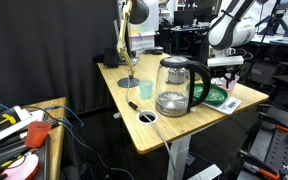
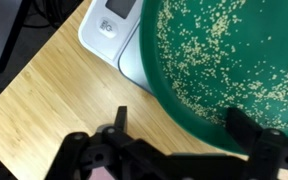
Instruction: Take the plate off the scale and put it on the table
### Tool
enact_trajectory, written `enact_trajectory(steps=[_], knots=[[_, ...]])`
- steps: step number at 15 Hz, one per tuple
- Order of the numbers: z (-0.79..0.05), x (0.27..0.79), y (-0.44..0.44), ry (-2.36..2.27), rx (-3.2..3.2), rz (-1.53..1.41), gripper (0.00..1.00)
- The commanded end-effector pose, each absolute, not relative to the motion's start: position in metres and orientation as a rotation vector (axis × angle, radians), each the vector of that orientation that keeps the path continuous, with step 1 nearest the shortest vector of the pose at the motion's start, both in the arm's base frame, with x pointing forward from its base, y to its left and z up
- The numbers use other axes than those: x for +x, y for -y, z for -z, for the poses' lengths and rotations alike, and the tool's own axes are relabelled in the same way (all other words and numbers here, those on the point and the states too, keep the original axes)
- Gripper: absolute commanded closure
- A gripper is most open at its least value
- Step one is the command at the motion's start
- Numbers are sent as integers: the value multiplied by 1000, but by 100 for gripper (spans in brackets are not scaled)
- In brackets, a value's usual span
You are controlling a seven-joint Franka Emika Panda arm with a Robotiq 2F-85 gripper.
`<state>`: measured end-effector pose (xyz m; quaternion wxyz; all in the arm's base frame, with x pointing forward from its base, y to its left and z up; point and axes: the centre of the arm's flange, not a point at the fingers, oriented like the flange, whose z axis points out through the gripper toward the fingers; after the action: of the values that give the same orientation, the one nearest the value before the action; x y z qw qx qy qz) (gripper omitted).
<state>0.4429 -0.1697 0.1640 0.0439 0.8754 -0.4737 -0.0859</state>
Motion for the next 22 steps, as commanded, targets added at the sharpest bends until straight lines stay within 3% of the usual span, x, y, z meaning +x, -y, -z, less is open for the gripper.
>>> enact_trajectory(steps=[1,2,3,4,6,15,17,22], knots=[[-158,450,175,1464,2702,281,0],[-159,452,176,1465,2707,280,0],[-160,453,176,1465,2713,277,6],[-160,455,177,1464,2720,277,28],[-162,457,179,1475,2733,278,32],[-162,459,185,1499,2771,294,95],[-162,459,186,1490,2778,302,100],[-168,462,192,1476,2776,282,98]])
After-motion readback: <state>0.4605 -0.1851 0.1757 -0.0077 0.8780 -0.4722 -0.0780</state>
